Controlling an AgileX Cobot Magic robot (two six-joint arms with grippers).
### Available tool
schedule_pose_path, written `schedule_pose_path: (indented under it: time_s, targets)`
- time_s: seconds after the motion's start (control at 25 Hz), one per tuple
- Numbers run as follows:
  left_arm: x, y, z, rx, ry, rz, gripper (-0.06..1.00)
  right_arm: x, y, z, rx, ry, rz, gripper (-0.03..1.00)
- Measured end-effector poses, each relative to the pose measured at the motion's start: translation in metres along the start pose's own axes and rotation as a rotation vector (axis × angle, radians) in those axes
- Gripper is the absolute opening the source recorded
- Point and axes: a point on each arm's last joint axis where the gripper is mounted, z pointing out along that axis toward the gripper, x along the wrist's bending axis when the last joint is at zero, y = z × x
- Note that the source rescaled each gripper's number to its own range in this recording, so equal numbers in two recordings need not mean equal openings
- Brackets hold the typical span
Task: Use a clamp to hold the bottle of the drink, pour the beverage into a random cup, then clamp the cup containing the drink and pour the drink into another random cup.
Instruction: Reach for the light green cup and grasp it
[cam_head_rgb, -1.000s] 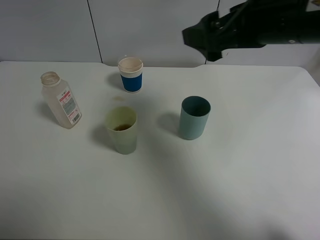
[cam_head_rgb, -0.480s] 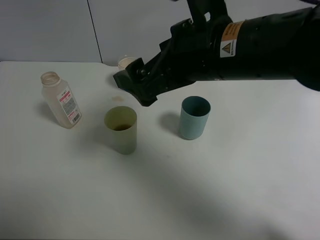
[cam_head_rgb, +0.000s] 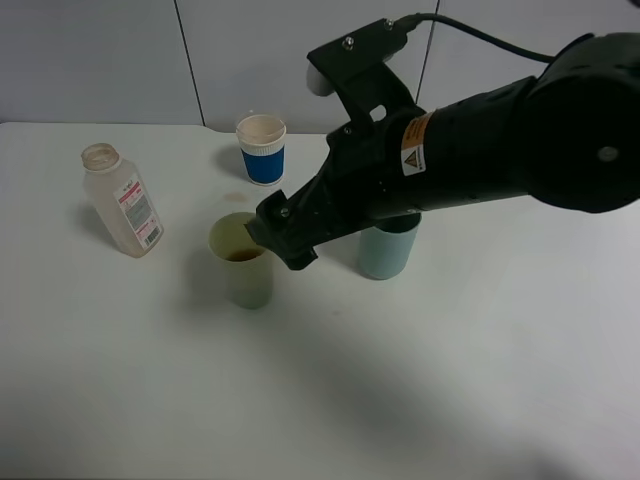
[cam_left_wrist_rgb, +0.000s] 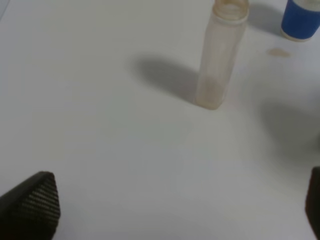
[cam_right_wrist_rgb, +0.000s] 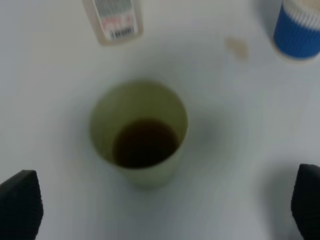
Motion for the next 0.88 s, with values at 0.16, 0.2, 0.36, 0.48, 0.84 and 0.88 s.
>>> schedule_pose_path:
  time_s: [0.16,0.2,0.36,0.48,0.84,0.88]
  targets:
    - [0.0,0.0,0.0,0.0,0.0,0.0,1.0,0.0,-0.009,0.012,0.065,-0.001,0.0,1.0]
    - [0.0,0.0,0.0,0.0,0.0,0.0,1.0,0.0,-0.011,0.015,0.077,-0.001,-0.001,1.0]
    - [0.0,0.0,0.0,0.0,0.0,0.0,1.0,0.0,-0.022,0.027,0.148,-0.002,-0.001,1.0]
    - [0.0,0.0,0.0,0.0,0.0,0.0,1.0,0.001,-0.032,0.037,0.205,-0.001,-0.004,1.0]
    - [0.0,0.0,0.0,0.0,0.0,0.0,1.0,0.005,-0.052,0.061,0.303,0.003,-0.058,1.0]
    - [0.0,0.0,0.0,0.0,0.0,0.0,1.0,0.005,-0.056,0.065,0.315,0.001,-0.069,1.0]
